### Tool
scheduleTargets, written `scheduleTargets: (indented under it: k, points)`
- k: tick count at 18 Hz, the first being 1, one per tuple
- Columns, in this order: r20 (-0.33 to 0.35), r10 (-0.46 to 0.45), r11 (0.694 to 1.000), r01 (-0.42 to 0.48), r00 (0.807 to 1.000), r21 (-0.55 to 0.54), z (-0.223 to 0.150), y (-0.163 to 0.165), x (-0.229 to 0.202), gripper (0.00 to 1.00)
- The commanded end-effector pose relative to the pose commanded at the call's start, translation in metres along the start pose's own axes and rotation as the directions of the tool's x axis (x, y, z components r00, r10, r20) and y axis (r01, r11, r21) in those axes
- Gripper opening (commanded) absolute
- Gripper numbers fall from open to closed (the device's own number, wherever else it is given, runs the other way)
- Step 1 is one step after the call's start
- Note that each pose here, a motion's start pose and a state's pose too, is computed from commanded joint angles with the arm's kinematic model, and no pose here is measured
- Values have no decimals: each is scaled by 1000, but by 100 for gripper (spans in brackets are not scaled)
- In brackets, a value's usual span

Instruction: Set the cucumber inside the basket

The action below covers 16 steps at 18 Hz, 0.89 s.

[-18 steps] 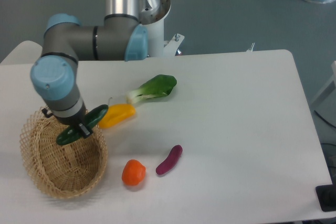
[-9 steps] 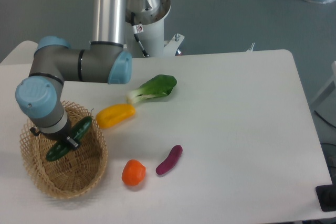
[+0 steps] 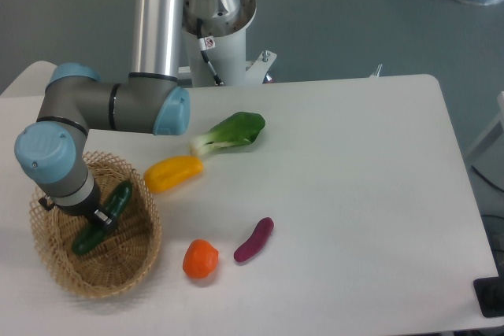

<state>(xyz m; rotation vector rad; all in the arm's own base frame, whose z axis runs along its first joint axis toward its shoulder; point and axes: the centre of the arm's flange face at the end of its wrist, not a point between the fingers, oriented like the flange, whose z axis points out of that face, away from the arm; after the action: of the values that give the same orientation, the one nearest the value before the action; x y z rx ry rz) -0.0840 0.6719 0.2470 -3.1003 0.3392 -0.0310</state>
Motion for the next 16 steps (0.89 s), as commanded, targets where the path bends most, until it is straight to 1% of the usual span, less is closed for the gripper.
scheduleTargets:
  k: [2, 3, 5, 7, 8, 10, 16]
  points:
    - [12, 2, 1000, -2, 1000, 20, -9, -5, -9, 100]
    - [19, -13, 999, 12, 1000, 30, -14, -6, -22, 100]
    - [38, -69, 996, 67, 997, 55, -27, 5, -69, 100]
    - [58, -75, 995, 70, 995, 76, -45, 19, -111, 100]
    - [66, -82, 993, 77, 994, 85, -54, 28, -131, 100]
    - [75, -99, 992, 93, 992, 84, -57, 52, -170, 100]
    - [81, 11, 998, -16, 997, 61, -45, 133, -277, 100]
